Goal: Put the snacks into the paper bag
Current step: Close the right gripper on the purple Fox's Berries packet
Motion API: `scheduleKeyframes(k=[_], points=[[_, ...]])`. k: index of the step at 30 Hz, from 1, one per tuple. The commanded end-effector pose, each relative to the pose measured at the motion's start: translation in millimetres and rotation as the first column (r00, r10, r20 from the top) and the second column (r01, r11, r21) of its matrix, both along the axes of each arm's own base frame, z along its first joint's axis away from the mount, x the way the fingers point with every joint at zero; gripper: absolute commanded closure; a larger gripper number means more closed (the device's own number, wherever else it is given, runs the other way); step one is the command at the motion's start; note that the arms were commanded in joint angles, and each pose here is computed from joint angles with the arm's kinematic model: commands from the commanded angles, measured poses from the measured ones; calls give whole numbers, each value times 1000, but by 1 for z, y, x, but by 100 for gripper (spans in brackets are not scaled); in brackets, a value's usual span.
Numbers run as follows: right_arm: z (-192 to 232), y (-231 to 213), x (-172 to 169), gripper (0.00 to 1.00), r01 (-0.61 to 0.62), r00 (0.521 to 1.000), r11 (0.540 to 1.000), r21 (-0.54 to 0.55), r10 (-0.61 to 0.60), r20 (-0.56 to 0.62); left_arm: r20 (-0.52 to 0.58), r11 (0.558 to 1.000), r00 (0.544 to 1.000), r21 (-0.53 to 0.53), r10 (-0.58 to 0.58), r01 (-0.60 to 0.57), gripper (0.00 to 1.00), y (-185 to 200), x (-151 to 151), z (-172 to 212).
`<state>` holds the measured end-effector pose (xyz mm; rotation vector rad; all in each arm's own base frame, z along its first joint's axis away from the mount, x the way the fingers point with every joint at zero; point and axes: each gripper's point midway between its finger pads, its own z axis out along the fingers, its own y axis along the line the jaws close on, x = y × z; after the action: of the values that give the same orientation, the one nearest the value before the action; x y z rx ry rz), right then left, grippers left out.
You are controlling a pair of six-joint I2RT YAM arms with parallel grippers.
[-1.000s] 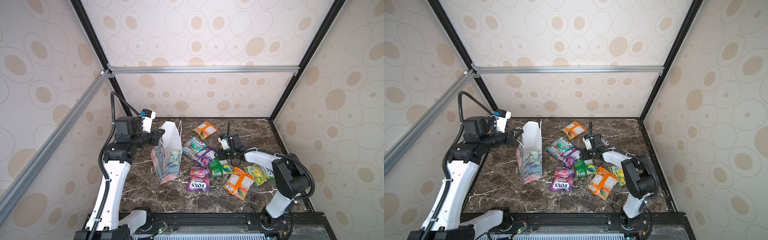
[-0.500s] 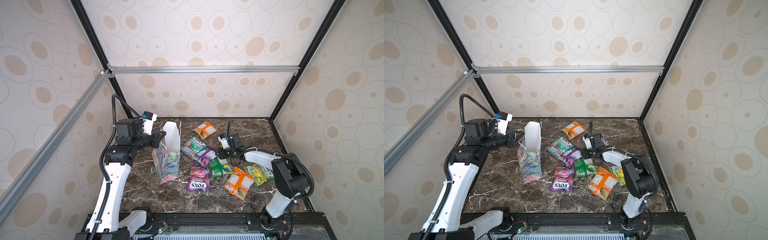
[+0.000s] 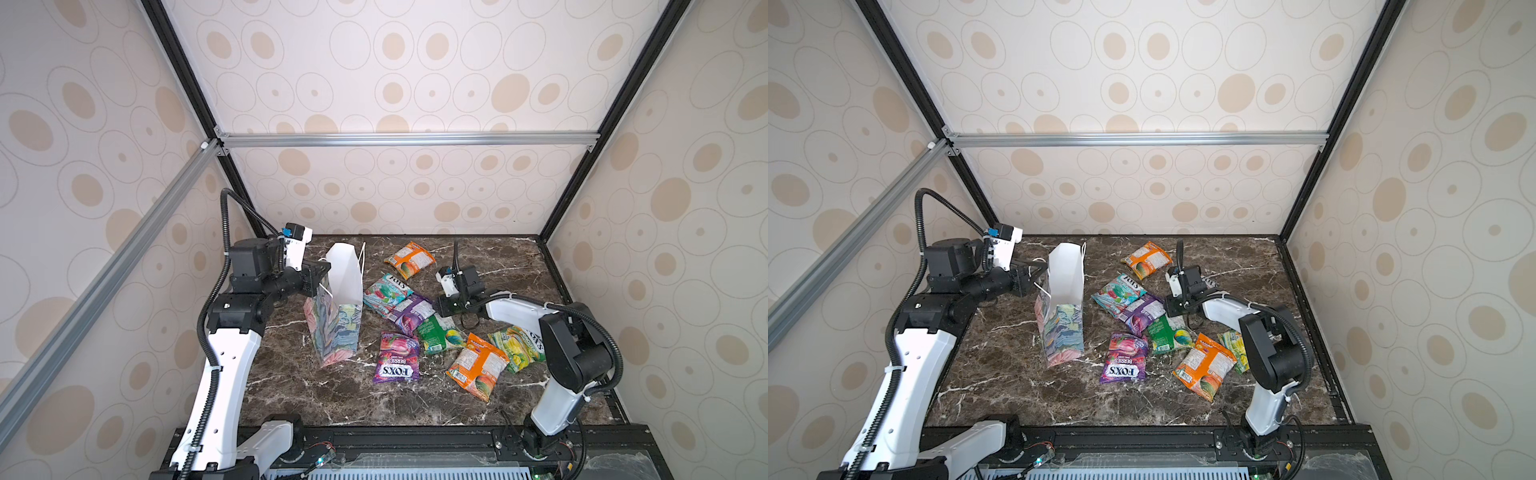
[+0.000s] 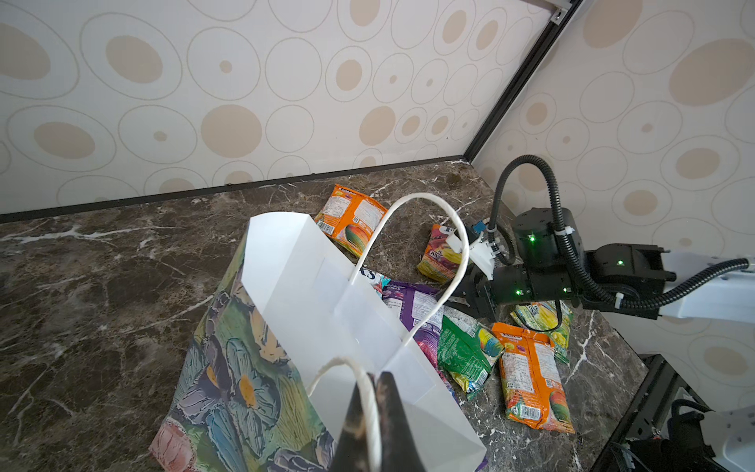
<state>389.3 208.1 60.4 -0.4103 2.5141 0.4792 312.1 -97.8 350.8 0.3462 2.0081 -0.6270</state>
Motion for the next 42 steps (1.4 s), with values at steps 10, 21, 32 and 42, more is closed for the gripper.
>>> scheduleKeyframes(k=[10,21,32,42], points=[[2,2,11,82,33,999,999,22,-33,6,42,1000,999,26,10,-11,100,4,0,8],[14,4,11,100,48,999,998,43,-48,15,47,999,999,26,19,-20,100,5,0,9],[49,5,4,100,90,991,986,139,-103,89,56,999,998,26,33,-35,100,7,-5,11],[94,17,-14,100,37,987,988,151,-60,152,68,998,996,31,51,-54,100,10,-11,13]])
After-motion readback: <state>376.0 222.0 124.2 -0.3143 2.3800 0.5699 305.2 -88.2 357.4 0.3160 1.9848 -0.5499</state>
